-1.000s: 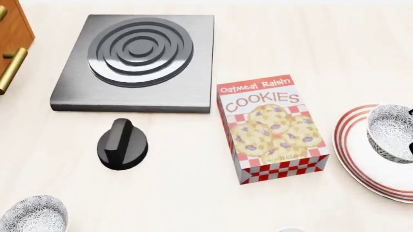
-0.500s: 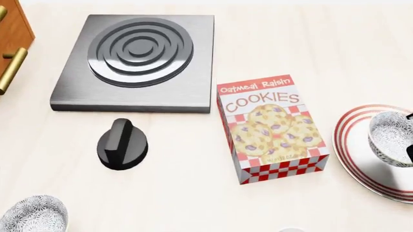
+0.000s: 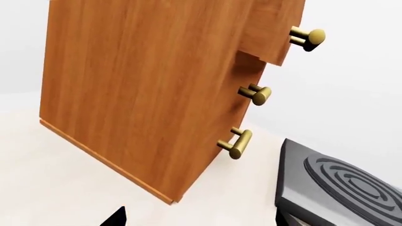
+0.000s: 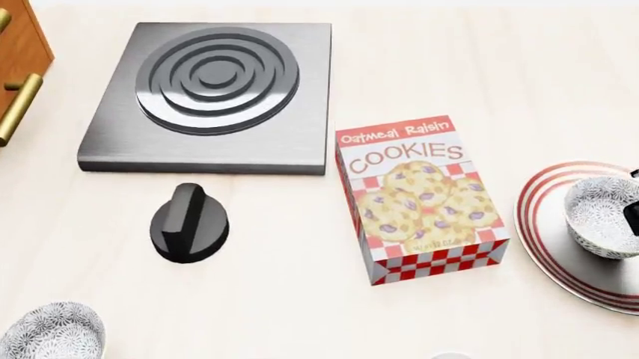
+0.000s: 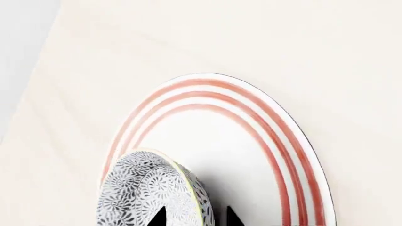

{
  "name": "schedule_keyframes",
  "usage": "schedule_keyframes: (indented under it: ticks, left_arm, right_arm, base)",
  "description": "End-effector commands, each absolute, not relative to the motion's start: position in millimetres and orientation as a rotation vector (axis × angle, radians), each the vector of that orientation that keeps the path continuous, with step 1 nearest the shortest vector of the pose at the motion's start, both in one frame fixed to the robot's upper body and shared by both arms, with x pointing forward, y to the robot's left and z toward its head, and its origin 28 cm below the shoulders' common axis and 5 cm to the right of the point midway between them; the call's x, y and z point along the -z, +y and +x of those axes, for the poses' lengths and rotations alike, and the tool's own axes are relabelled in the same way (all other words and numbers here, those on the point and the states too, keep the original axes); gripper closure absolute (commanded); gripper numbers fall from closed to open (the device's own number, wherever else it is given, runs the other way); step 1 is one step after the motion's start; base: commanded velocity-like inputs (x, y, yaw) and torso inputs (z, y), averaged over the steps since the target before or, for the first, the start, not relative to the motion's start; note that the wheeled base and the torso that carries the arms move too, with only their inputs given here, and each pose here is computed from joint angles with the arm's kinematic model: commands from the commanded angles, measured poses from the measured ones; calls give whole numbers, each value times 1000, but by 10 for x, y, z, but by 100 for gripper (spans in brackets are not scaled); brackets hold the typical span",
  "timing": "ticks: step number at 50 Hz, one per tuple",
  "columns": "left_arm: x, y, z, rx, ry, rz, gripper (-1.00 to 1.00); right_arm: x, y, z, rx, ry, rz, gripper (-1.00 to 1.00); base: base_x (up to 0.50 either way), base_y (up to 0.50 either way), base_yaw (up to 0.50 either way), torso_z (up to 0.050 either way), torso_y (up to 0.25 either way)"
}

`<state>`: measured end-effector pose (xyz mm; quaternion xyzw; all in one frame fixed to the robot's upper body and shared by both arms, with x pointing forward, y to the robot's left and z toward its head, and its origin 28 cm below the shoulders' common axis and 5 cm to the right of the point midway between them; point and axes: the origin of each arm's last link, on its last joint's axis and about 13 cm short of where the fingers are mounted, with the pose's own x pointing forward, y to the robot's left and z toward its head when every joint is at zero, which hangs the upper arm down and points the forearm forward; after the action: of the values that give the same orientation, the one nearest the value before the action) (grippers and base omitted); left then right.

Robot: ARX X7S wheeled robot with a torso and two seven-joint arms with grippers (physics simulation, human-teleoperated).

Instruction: Pick the akita bowl from table center and place it on the plate.

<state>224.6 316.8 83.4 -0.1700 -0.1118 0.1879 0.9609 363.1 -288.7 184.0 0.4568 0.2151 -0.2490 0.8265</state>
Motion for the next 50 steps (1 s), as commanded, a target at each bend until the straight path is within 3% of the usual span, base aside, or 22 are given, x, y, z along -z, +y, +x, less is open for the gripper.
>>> schedule_keyframes:
  ticks: [1,4,10,22,31,50]
  left_arm:
    - [-832,3151,2247,-371,-224,-342,-100]
    - [-839,3149,2248,-370,-225,-342,-100]
    - [-847,3145,2255,-369,-227,-342,-100]
    - [-857,3130,2259,-362,-228,-342,-100]
    - [-862,3118,2267,-355,-229,-340,-100]
    - [-895,3093,2267,-341,-237,-332,-100]
  right_arm:
    - [-1945,-2895,3616,473,243,1027,-100]
    - [-2057,-2909,3464,486,21,1117,-100]
    - [-2186,-2932,3220,559,-219,1183,-100]
    - [-2637,-2760,2763,573,-544,1054,-100]
    - [-2972,-2607,2501,525,-599,829,-100]
    - [-3311,-2364,2017,404,-674,713,-100]
  base:
    - [0,0,0,0,0]
    - [0,0,0,0,0]
    - [0,0,0,0,2]
    - [0,0,0,0,0]
    - [0,0,0,0,0]
    - [0,0,0,0,0]
